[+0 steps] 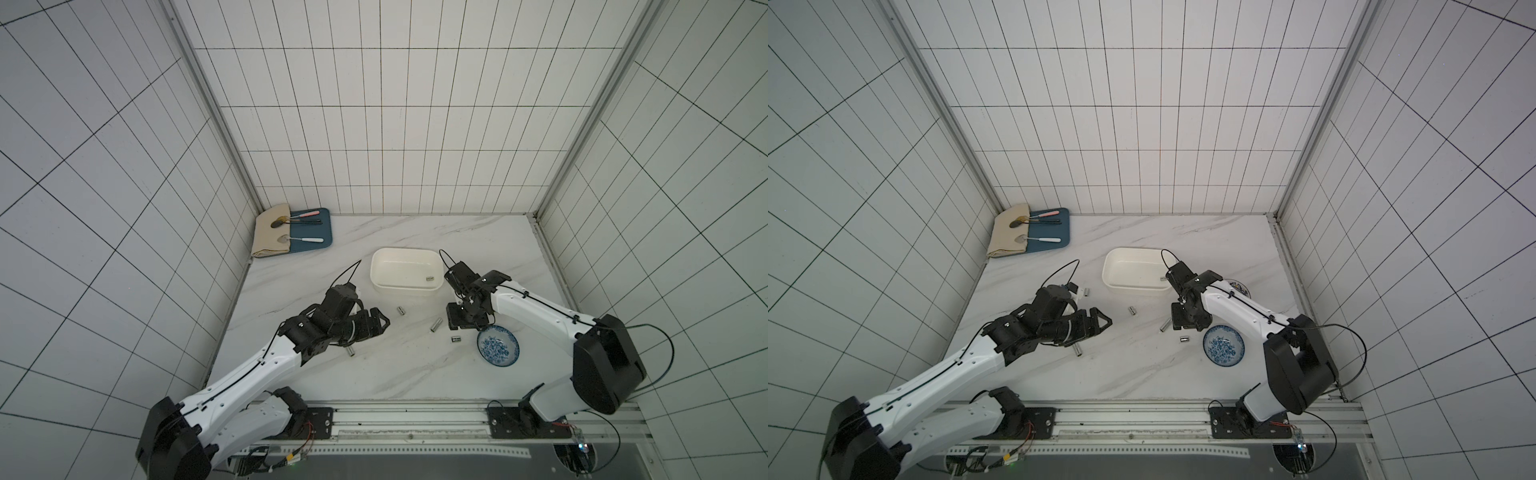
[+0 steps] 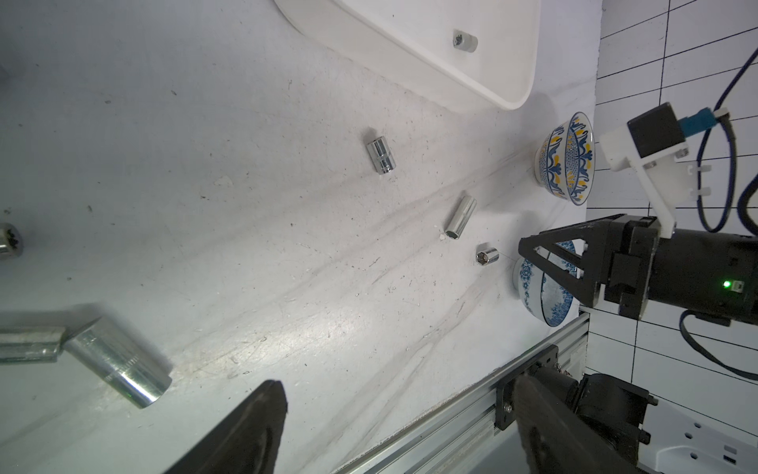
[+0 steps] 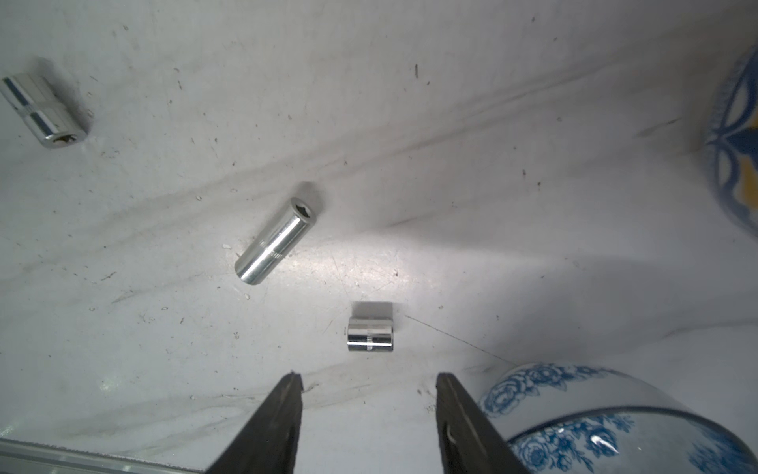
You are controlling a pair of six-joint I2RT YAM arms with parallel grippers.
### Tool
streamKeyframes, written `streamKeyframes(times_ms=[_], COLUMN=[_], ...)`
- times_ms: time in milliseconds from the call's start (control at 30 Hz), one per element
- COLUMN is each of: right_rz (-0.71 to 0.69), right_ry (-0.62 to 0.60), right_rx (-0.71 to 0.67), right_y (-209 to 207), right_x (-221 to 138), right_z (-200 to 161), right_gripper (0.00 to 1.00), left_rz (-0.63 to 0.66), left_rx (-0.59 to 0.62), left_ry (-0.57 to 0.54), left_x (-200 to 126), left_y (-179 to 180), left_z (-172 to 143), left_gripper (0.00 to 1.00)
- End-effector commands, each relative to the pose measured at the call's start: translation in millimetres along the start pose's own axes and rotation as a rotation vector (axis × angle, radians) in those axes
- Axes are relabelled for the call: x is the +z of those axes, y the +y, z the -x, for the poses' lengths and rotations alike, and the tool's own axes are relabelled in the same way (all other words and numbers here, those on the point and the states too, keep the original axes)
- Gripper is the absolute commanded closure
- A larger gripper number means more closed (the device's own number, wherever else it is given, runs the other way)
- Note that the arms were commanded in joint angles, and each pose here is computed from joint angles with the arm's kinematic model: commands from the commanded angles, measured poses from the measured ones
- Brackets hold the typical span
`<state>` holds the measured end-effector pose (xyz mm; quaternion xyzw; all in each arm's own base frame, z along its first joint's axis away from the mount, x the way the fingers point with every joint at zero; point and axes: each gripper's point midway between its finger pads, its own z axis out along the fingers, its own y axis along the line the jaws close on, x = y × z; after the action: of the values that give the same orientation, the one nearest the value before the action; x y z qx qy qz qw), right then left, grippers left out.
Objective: Put the socket on the desktop into the storage box
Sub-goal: Pick up the socket head from the center of the board.
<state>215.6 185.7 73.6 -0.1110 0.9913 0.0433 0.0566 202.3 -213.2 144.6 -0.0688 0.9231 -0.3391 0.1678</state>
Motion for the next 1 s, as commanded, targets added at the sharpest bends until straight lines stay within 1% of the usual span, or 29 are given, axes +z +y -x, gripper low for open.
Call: streamKeyframes(times_ms=[0, 333, 500, 700, 967], right_rz=[-0.002, -0.004, -0.030, -0.057, -0.051], right_ry=[0.039, 0.074, 0.107, 0.120, 0.131], right_rx=[0.000, 0.009, 0.006, 0.009, 0.013], right_y=[0.5, 2.0, -0.3, -6.1, -5.4], right_x=[12.1, 33.1, 45.2, 51.9, 59.3], right_z=[-14.3, -21.0, -27.2, -31.3, -34.1], right_gripper=[0.45, 0.45, 0.45, 0.46, 0.50], left_rz=[-0.019, -0.017, -0.013, -0.007, -0.004], left_rx=[0.004, 0.003, -0.005, -0.011, -0.016], left_ry=[-0.034, -0.038, -0.038, -0.042, -0.042], left_x=[-2.5, -2.5, -2.2, -1.6, -0.5], left_y=[-4.0, -1.4, 1.5, 3.7, 4.7], left_z=[4.7, 3.7, 1.8, 2.0, 2.1], left_gripper=[0.10, 0.10, 0.10, 0.09, 0.10])
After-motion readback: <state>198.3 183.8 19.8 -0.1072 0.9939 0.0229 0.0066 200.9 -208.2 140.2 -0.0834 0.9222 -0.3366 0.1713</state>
